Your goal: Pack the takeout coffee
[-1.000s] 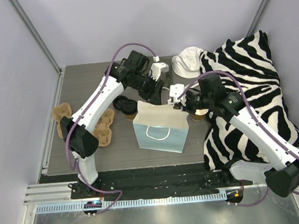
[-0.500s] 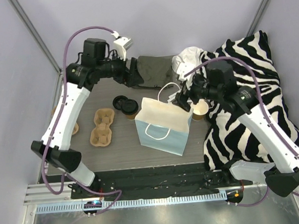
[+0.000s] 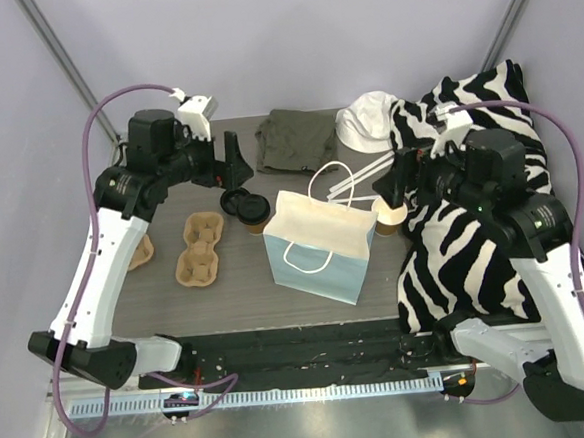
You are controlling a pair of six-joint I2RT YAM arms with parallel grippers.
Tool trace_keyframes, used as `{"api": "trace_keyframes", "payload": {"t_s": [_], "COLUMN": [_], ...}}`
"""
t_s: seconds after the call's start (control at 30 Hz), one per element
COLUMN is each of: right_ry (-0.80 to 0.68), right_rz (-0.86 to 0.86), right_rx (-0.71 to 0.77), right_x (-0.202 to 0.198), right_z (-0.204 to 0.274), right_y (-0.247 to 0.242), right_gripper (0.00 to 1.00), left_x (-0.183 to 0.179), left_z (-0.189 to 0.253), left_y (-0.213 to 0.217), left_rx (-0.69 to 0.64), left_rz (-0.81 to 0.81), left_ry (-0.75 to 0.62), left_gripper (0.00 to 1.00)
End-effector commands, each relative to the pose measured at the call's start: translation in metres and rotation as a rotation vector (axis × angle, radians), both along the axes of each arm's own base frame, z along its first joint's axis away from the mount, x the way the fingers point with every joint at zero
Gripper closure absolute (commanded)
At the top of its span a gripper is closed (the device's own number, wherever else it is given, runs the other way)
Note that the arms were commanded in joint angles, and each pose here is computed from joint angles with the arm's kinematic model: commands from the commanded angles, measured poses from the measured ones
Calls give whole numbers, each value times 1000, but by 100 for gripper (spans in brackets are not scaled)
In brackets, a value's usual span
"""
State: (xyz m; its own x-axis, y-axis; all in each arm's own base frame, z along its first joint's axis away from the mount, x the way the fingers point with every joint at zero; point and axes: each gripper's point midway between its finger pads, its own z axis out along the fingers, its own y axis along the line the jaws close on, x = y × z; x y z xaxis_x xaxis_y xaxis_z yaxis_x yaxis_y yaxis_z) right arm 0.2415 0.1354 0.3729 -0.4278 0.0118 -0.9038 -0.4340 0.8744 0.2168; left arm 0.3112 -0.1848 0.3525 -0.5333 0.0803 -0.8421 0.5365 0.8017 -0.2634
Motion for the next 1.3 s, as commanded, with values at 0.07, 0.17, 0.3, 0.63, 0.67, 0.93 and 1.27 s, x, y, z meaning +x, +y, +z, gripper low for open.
{"api": "trace_keyframes", "payload": {"t_s": [0.07,0.17,0.3,0.63,0.67,0.93,1.27], "right_ry": [269,322,353,417,422,431,300], "right_rz": [-46,-36,-2,90,91,96,550], "right_rx": [137,153,180,196,187,83,-240], "right_x": [-28,-34,-35,-42,-41,-19,6], "right_z": [-55,-74,-81,-99,-102,-97,-77], "right_y": [-3,0,8,25,26,32,47], "right_gripper": [0,0,0,10,12,48,99], "left_x": [-8,-14,-15,-11,-11,-10,-26], "left_z": [24,19,7,-10,-10,-22,-53], "left_y": [22,25,28,33,32,45,64], "left_rx": [-43,-45,-49,-45,-46,-20,70], "left_rz": [107,112,128,151,151,180,148], "left_ry": [-102,-98,-82,-41,-36,13,140], "left_gripper": [7,7,7,6,6,6,6]}}
